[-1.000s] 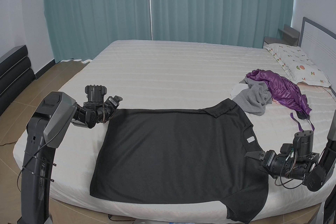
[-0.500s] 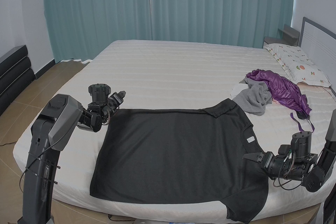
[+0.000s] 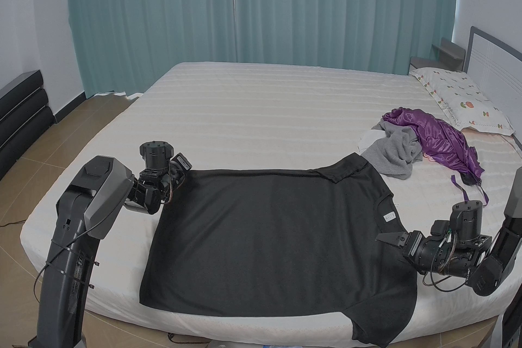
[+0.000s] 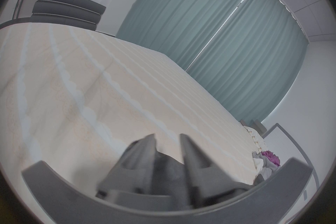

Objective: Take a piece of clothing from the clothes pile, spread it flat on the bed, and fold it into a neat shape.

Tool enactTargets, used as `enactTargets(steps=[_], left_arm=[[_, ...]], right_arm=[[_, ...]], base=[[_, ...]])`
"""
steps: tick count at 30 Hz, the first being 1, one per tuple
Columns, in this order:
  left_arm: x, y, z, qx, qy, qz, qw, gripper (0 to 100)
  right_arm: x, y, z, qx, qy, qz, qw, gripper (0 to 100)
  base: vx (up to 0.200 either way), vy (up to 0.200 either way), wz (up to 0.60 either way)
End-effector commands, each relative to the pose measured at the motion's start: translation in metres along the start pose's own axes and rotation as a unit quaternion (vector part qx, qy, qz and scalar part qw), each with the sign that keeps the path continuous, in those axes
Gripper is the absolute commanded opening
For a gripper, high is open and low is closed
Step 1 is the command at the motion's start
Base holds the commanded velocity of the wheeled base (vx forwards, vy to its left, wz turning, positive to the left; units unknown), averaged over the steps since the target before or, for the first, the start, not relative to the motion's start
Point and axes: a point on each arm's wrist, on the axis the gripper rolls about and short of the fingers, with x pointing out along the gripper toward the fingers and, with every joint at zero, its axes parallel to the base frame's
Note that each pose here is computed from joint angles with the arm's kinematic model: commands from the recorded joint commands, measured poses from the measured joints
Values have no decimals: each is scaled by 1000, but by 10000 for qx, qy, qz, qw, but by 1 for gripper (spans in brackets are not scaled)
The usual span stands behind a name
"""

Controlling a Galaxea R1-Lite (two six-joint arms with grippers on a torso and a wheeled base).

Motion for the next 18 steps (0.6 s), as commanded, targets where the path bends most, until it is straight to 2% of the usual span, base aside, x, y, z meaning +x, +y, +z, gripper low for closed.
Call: enactTargets(steps=[1,4,5,9,12,18], left_arm=[[3,1,0,-41,-55,-13,10000,0],[3,0,3,-49,-98,-21,9999,0],[3,-1,9,-53,-157,-33,9999,0],[2,-3,12,-23,-168,-32,9999,0],[1,-3,12,-22,-150,-6,9999,0],[0,-4,12,13,-151,146,9998,0]], right_arm=[[12,2,9,-29,-112,31,9999,100],[28,3,19,-34,-217,63,9997,100],[47,3,30,-56,-368,7,9993,100],[82,4,61,-405,-790,-162,9959,100],[110,0,82,-572,-854,-281,9943,100],[158,-18,114,-655,-990,-532,9915,100]], base=[[0,0,0],[0,0,0],[0,0,0],[0,0,0],[0,0,0],[0,0,0]])
